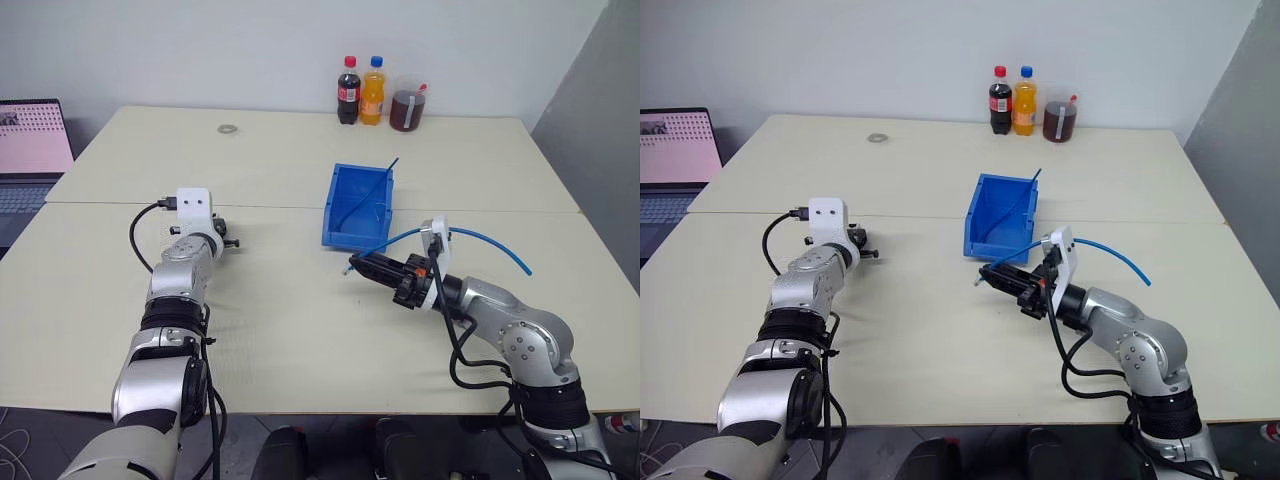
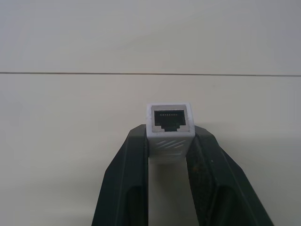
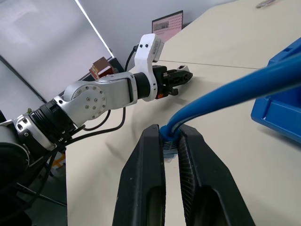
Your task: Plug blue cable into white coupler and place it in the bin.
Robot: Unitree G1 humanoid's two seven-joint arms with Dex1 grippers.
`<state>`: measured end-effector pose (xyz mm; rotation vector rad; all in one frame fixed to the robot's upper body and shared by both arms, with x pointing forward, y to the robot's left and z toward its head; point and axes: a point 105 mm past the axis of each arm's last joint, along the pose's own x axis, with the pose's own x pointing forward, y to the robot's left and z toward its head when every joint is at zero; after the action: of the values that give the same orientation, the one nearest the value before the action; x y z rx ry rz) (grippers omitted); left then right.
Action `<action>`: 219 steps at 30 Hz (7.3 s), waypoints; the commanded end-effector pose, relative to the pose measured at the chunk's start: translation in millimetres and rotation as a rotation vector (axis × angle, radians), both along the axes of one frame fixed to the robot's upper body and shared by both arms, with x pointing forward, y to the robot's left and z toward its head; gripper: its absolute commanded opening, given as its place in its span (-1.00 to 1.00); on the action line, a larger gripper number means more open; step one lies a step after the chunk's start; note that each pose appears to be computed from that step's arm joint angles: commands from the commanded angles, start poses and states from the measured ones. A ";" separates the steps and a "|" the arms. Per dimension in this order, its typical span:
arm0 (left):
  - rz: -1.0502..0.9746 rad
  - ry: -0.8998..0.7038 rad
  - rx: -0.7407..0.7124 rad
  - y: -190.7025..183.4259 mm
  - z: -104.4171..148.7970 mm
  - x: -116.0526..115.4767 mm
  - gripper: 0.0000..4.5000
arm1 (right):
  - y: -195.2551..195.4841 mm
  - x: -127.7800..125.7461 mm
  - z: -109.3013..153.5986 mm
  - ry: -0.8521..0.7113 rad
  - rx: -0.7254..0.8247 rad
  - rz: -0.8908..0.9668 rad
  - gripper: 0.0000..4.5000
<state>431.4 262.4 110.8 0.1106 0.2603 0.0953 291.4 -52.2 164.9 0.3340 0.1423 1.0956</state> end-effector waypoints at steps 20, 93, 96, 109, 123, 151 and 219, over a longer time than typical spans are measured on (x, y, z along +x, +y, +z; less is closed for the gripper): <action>-1.455 0.322 0.464 -116.1 -15.2 -136.1 -0.65 | -1.6 -35.6 -12.5 -0.172 -0.221 0.098 -0.95; -1.506 0.361 0.405 -132.6 -32.5 -138.3 -0.65 | 93.7 -10.7 -96.0 -0.397 -0.578 0.528 -0.95; -1.507 0.359 0.400 -134.1 -33.8 -138.9 -0.65 | 97.2 -12.5 -101.7 -0.358 -0.591 0.544 -0.95; -1.499 0.353 0.385 -136.6 -38.2 -139.7 -0.65 | 96.4 -22.1 -128.5 -0.289 -0.721 0.592 -0.95; -1.487 0.342 0.376 -136.3 -41.4 -139.6 -0.65 | 97.1 -41.2 -148.1 -0.197 -0.718 0.648 -0.95; -1.471 0.326 0.378 -134.0 -39.1 -139.1 -0.65 | 107.0 -48.8 -169.7 -0.146 -0.785 0.692 -0.95; -1.035 -0.035 0.182 -77.7 51.8 -105.5 1.00 | 4.9 69.2 75.0 -0.143 -0.141 -0.174 -0.95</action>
<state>321.9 187.9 156.6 0.3929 0.1659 -0.9100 353.5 -45.6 237.1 0.1327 0.0586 0.9383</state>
